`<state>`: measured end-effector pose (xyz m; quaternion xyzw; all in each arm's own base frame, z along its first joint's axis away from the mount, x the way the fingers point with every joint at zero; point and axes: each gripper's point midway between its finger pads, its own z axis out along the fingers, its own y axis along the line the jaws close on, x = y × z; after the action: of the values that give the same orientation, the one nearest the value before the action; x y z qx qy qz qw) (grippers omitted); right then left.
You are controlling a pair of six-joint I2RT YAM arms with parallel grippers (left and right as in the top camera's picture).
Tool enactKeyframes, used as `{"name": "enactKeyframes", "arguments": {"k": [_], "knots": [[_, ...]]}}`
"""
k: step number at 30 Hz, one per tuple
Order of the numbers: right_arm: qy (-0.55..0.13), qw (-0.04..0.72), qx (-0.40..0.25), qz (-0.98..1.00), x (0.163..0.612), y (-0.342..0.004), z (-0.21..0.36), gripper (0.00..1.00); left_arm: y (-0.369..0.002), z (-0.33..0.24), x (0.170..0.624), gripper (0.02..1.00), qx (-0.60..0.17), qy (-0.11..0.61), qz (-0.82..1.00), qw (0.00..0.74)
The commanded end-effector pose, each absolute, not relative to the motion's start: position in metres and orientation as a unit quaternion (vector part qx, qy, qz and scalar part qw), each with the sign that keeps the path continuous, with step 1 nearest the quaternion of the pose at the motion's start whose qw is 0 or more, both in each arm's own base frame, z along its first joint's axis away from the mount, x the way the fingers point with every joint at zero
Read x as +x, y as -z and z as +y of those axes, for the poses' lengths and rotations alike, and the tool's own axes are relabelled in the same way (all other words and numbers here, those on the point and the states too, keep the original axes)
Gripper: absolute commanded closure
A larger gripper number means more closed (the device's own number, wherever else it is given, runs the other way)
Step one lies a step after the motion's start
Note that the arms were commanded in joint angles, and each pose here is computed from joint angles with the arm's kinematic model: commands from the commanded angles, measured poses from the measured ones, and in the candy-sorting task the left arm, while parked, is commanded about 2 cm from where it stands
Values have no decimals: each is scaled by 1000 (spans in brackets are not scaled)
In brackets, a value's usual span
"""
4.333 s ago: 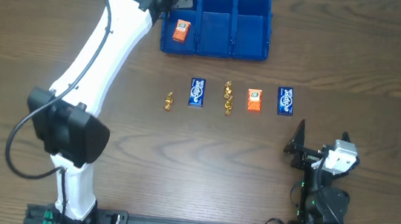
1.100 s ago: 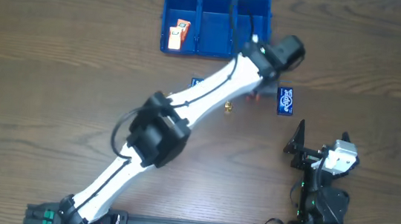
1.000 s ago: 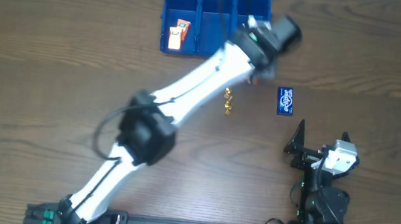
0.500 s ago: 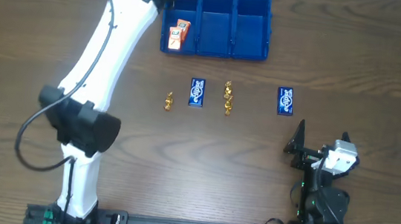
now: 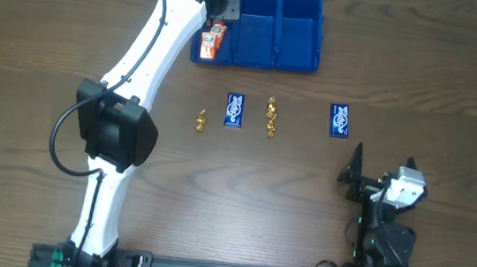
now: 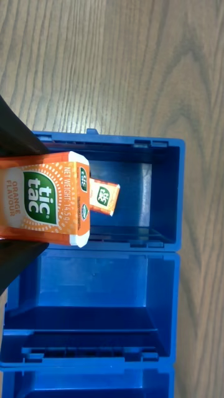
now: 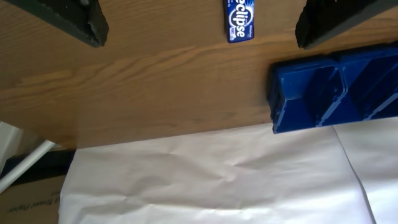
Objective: Sort Candies Into Trays
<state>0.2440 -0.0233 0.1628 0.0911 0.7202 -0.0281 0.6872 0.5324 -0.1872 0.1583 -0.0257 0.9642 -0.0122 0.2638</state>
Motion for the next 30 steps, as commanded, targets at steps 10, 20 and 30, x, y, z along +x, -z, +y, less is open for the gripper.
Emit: {"name": "enactKeyframes", "arguments": {"k": [10, 20, 30], "knots": [[32, 688, 91, 719, 244, -163, -25, 1, -150, -175, 534, 435, -25, 8, 968, 251], [32, 688, 91, 719, 244, -163, -25, 1, -164, -179, 532, 115, -36, 35, 965, 257], [32, 688, 91, 719, 244, -163, -24, 1, -351, -151, 486, 119, -54, 75, 902, 422]]}}
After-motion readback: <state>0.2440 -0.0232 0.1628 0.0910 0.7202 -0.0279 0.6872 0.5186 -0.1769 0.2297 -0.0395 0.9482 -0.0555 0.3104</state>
